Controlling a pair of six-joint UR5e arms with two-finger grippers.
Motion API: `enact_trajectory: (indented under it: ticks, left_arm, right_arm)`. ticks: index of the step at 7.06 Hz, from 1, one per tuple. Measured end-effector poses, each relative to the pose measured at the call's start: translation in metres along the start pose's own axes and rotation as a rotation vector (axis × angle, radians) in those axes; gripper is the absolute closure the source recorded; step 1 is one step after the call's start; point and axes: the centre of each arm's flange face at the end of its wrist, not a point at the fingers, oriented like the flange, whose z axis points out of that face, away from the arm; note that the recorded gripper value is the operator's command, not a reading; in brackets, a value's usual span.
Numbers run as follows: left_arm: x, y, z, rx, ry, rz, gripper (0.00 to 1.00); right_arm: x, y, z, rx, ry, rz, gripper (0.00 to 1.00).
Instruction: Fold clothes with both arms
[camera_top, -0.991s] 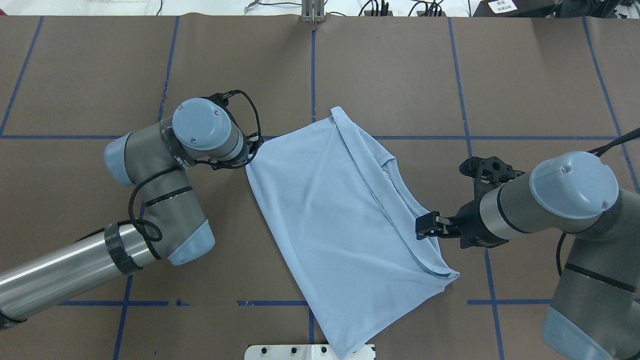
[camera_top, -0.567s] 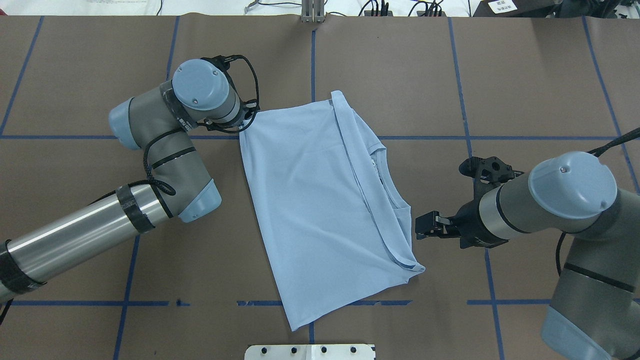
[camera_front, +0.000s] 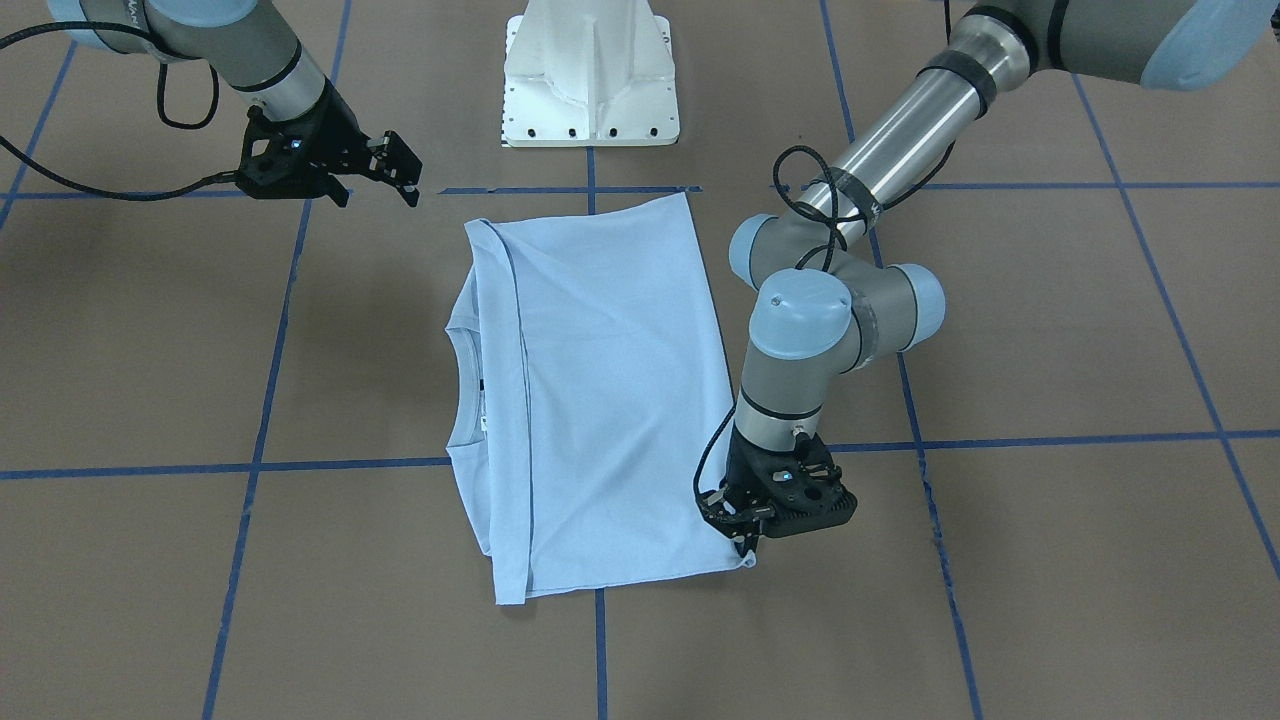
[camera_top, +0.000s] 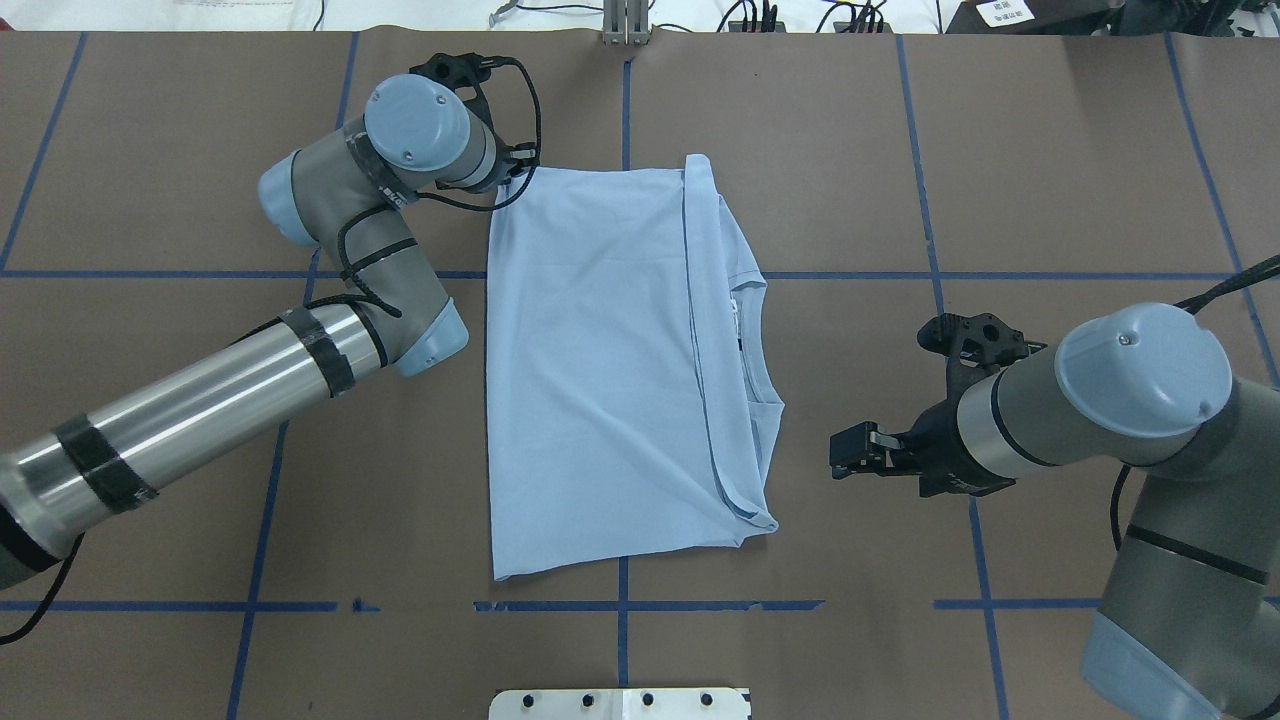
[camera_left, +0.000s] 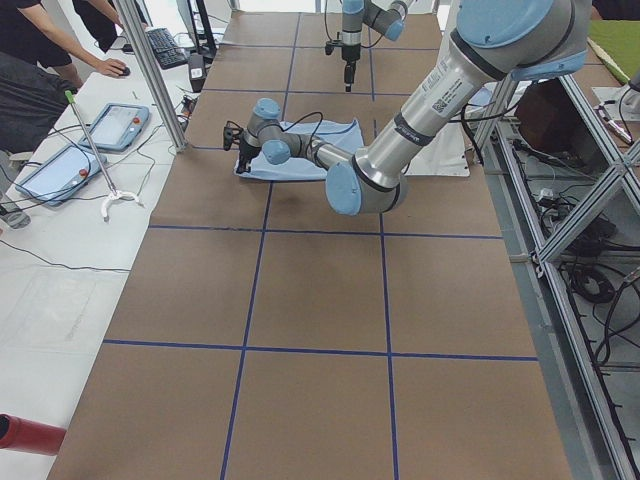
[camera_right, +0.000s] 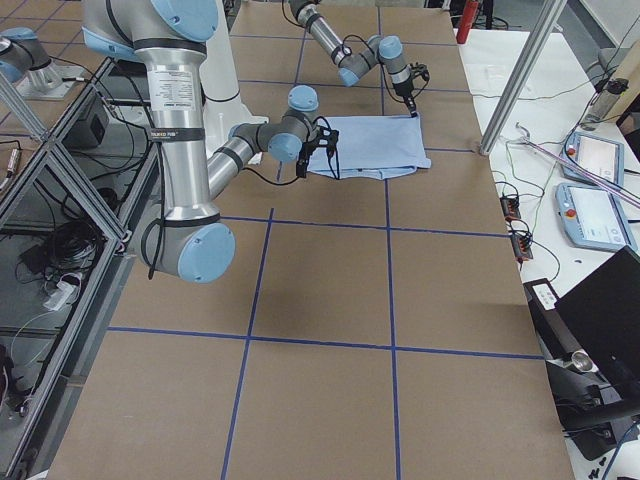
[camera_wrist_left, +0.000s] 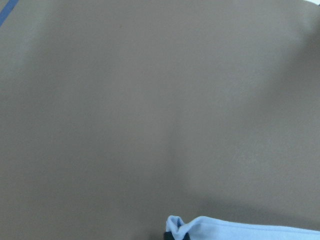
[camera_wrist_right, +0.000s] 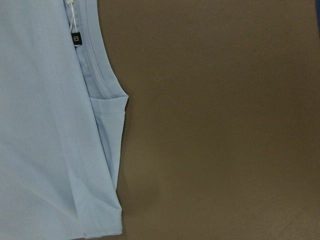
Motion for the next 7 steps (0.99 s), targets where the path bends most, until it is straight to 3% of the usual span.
enact_trajectory:
  ticks: [1, 2, 5, 7]
  left_arm:
    - [0.014, -0.005, 0.006, 0.010, 0.020, 0.006, 0.24]
    - [0.017, -0.008, 0.008, 0.026, 0.027, 0.010, 0.00]
    - [-0.008, -0.035, 0.006, 0.096, -0.001, 0.079, 0.00]
    - [-0.045, -0.041, -0.016, 0.045, 0.000, 0.093, 0.00]
  right_arm:
    - [0.000, 0.000, 0.000, 0.001, 0.001, 0.000, 0.00]
    - [0.000, -0.001, 0.000, 0.004, 0.000, 0.001, 0.00]
    - [-0.010, -0.003, -0.001, 0.027, -0.010, -0.011, 0.00]
    - [-0.033, -0.009, 0.009, 0.056, -0.015, -0.038, 0.00]
